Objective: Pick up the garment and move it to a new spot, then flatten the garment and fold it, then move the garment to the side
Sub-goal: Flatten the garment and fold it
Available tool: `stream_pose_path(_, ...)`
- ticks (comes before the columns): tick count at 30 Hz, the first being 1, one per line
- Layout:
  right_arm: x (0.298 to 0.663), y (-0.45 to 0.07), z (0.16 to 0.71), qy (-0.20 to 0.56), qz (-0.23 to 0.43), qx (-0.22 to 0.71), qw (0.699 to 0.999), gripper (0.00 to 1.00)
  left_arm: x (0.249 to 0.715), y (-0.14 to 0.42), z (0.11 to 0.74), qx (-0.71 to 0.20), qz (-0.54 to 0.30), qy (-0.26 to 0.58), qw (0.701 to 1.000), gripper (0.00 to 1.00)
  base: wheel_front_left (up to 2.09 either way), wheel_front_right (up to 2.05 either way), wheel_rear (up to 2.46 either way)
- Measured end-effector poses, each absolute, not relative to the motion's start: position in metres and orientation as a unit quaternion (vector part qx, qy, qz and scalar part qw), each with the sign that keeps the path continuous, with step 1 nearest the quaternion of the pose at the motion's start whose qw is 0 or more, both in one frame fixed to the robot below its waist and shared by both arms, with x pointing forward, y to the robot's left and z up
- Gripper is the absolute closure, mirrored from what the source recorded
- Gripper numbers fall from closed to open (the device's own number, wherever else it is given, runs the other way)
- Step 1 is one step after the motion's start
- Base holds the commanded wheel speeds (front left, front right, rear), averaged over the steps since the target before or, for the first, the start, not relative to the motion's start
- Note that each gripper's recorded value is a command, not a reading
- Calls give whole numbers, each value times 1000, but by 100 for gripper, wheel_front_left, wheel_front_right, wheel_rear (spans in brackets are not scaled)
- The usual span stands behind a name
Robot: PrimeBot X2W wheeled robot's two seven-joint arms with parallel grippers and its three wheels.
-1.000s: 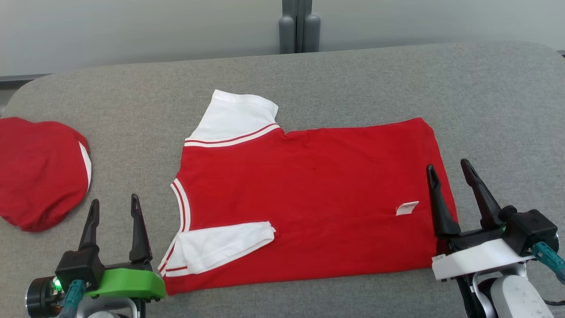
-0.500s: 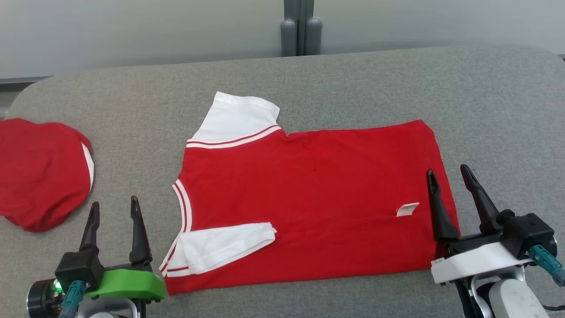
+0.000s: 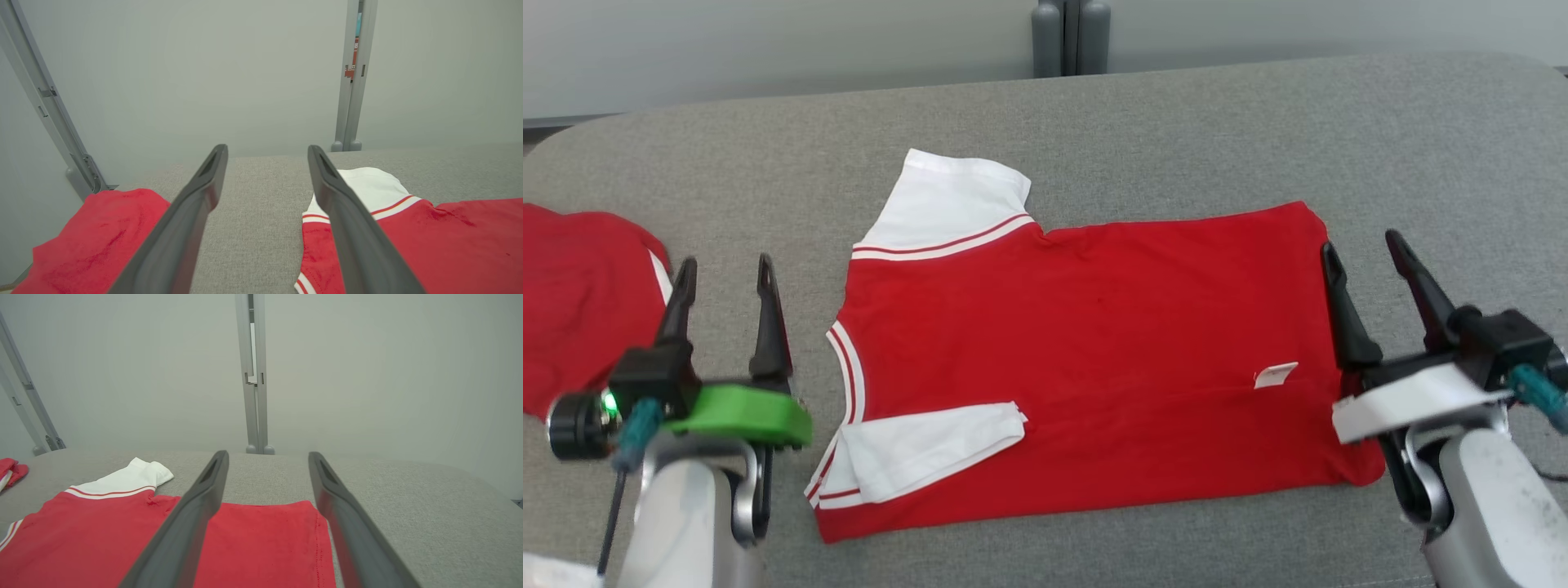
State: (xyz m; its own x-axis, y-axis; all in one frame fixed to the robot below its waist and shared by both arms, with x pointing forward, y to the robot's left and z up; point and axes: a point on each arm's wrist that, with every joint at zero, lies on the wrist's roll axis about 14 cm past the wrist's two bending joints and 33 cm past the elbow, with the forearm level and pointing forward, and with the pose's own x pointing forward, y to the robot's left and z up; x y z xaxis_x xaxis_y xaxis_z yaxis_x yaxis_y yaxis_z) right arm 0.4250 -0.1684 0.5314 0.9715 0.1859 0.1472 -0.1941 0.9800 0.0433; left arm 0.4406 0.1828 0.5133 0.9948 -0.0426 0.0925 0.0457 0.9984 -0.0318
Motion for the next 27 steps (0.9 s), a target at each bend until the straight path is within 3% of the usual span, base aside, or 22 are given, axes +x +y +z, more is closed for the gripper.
stream_pose_path(11,507,-198,517,3,92,-33,995,0,551,142,551,25,-115,-35,992,0,0,0,0)
stream_pose_path(19,538,-206,473,73,95,-38,992,0,605,112,507,24,-156,50,986,0,0,0,0)
stream_pose_path(27,548,-215,446,98,93,-39,990,0,622,81,440,33,-200,159,966,0,0,0,0)
